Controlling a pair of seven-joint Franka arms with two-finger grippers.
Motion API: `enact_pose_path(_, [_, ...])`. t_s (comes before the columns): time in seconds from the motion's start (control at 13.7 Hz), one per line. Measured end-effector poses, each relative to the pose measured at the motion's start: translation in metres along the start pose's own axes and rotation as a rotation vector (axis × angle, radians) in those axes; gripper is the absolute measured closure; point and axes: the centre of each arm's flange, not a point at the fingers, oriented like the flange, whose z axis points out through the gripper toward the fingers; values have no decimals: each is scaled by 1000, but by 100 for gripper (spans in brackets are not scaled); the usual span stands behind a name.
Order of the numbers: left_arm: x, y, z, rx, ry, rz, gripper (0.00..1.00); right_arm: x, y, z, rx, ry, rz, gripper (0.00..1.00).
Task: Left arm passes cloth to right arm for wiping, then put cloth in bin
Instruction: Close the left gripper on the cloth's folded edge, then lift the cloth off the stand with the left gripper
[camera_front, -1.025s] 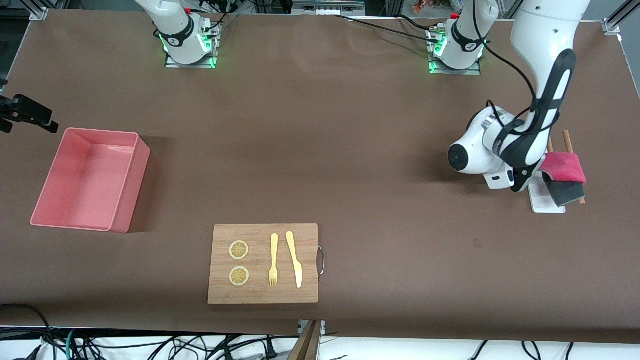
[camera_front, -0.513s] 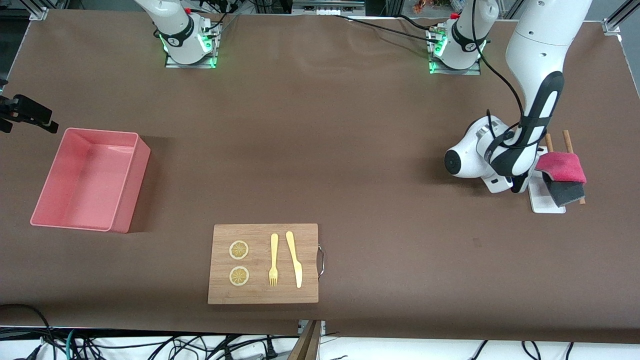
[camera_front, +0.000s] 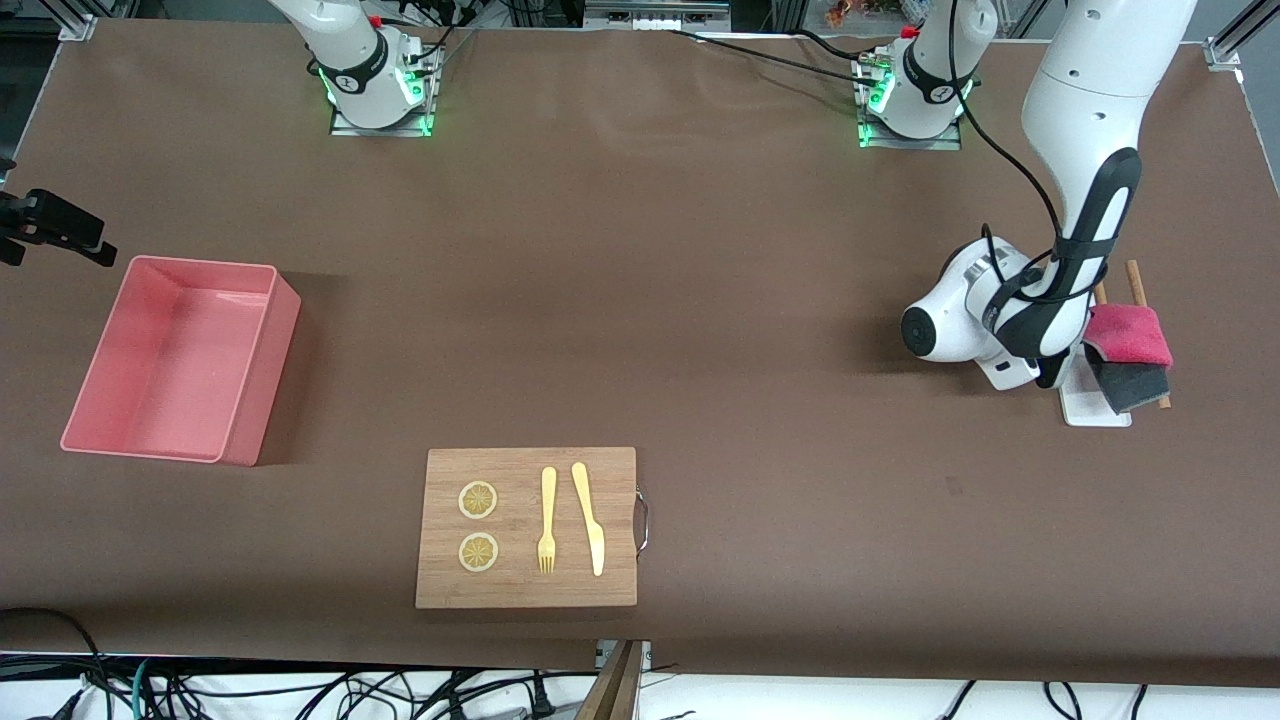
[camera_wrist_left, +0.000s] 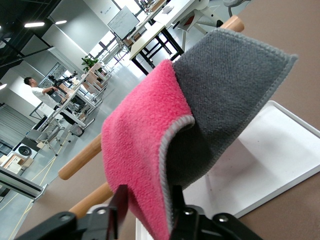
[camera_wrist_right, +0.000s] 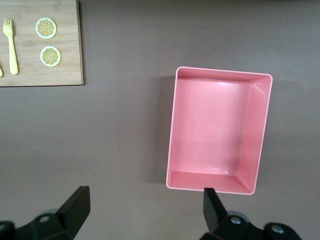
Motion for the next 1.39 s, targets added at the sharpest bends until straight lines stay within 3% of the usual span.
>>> enact_pose_path(0.15, [-2,3,1,-1,-2,3,88,0,0,0,0,0,0,0])
enact_pose_path(0.29, [-3,4,1,-4,-3,4,98,0,0,0,0,0,0,0])
enact_pose_path(0.51, [5,8,-6,-19,-3,-7,98,0,0,0,0,1,0,0])
enact_pose_path(0.88, [45,5,-38,2,-83,35,98,0,1,-1,-12,2,-2,0])
enact_pose_path(1.39, [130,-26,-107,17,-306,192,98,0,1,-2,-13,3,-3,0])
